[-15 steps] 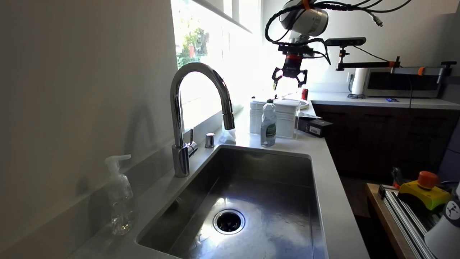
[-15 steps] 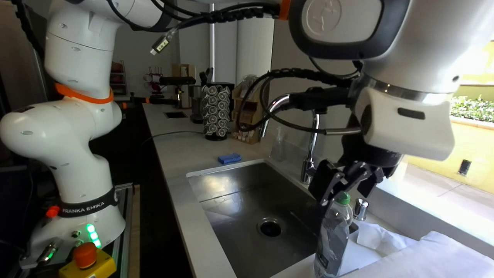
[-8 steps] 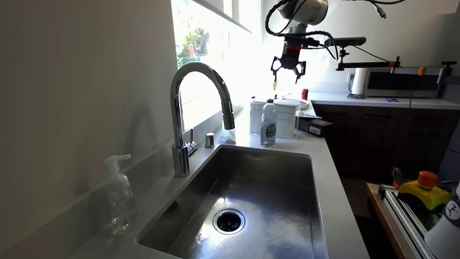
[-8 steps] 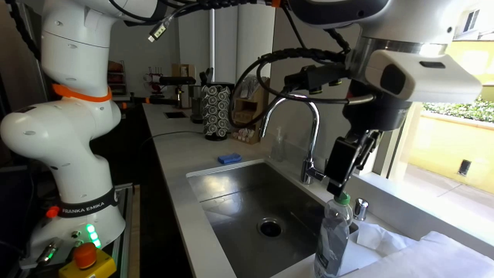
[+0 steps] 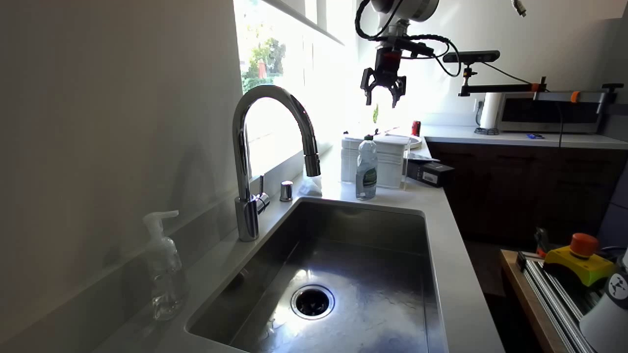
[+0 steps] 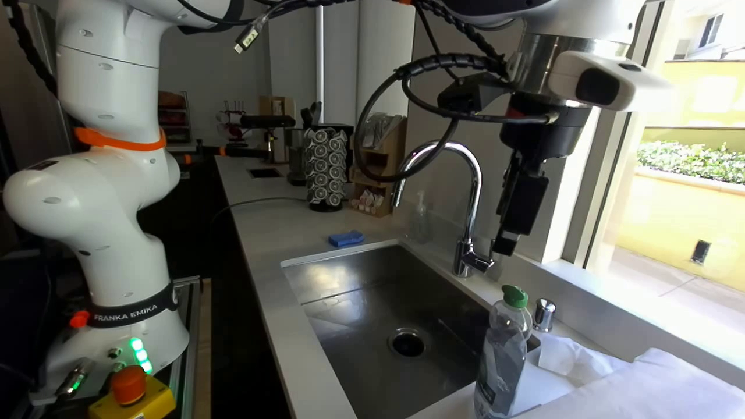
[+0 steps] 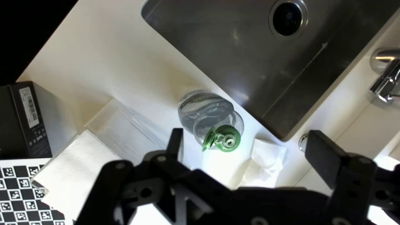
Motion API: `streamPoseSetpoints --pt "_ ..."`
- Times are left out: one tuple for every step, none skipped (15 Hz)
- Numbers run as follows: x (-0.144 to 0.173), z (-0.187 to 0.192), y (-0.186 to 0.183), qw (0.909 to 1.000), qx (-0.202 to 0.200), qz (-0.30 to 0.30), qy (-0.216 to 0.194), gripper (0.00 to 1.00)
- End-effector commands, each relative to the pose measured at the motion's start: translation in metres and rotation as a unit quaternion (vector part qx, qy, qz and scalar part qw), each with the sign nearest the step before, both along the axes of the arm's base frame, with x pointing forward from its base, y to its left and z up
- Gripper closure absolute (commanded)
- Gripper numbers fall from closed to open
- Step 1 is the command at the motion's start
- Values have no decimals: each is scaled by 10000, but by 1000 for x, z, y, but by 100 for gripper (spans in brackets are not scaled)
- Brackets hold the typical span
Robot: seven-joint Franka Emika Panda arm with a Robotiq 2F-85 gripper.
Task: Pour some dishwashing liquid in the sink.
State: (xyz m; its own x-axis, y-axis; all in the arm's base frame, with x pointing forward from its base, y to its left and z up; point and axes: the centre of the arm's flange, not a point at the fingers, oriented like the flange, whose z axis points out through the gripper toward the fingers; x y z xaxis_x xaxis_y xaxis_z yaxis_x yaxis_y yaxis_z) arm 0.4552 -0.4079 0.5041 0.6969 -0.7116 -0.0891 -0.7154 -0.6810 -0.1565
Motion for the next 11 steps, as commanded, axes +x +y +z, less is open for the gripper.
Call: streamPoseSetpoints --pt "-5 8 21 9949 -162 972 194 0" --pt "-4 7 24 9920 -245 1217 221 0" --pt "-2 9 27 9889 -365 1426 215 0" --pt "-1 9 30 9860 -458 1592 193 0" --pt "0 11 33 9833 -553 1727 167 0" --pt "9 11 21 9896 -376 1380 178 0" --pt "10 12 23 9890 -393 1414 174 0" --pt "11 12 23 9891 -396 1408 172 0" --pt "10 12 22 9892 -394 1401 176 0" --pt "10 11 21 9893 -392 1394 181 0" --pt "10 11 21 9893 -392 1390 182 0"
